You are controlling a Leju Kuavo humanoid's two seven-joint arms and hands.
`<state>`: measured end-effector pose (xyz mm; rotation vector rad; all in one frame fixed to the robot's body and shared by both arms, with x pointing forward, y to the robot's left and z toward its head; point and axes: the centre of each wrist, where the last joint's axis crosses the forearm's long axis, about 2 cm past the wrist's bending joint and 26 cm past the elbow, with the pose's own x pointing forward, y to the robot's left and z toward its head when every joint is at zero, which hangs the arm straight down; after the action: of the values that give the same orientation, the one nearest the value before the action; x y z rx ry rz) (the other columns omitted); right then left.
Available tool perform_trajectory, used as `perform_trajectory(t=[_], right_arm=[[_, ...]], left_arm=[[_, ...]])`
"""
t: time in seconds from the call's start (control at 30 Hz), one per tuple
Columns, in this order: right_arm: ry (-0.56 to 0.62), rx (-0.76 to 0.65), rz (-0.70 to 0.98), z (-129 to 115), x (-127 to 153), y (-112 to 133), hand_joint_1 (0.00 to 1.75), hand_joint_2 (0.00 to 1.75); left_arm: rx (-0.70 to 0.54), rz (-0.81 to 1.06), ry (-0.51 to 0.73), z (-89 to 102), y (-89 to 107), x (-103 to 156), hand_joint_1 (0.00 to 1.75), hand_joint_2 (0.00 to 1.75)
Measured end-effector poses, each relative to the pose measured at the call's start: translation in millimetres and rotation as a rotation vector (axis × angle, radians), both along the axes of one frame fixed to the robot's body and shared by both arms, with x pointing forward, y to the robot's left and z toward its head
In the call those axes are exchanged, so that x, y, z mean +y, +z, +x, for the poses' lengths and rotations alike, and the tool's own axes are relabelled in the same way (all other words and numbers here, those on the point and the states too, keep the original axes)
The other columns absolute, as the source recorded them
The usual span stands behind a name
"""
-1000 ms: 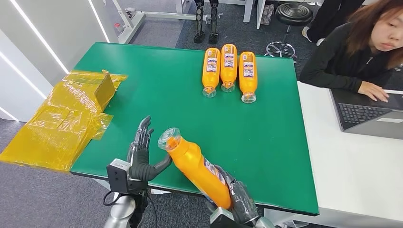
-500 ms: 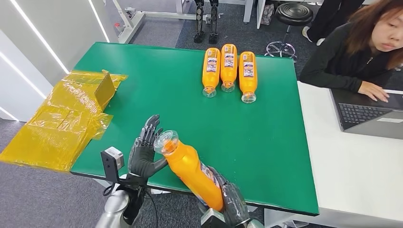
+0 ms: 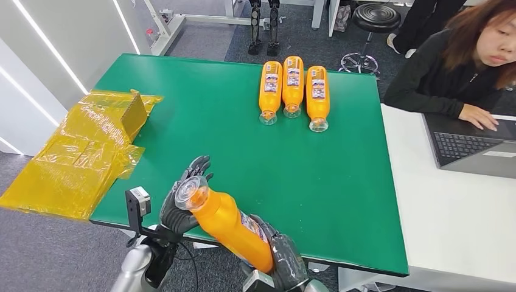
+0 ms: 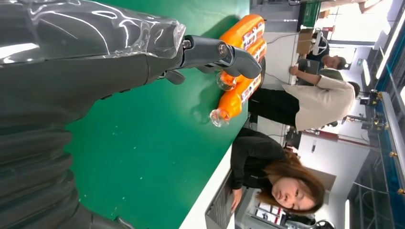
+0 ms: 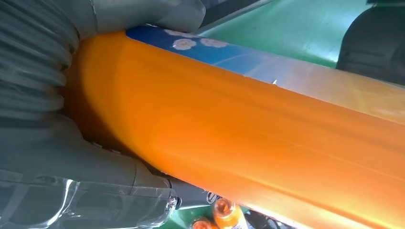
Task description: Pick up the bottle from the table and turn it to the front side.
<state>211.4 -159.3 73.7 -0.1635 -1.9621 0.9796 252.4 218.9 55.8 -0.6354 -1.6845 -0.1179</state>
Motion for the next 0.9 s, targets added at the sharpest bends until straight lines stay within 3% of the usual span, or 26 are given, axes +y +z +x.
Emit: perform_trajectory(t=[0.47,0.9], right_arm=[[-0.136,0.018,0.026,-14.6,-20.2,-4.4,1.75,1.75],[-0.21,0.024,0.089,-26.1,-31.8,-15.4,1.75,1.75]], left_arm=[[-0.009,0.002,-0.031,3.0,-3.6,9.0,0.0,1.75],[-0.042,-0.029,-0.091,21.1,8.0,21.1,0.0,1.75]])
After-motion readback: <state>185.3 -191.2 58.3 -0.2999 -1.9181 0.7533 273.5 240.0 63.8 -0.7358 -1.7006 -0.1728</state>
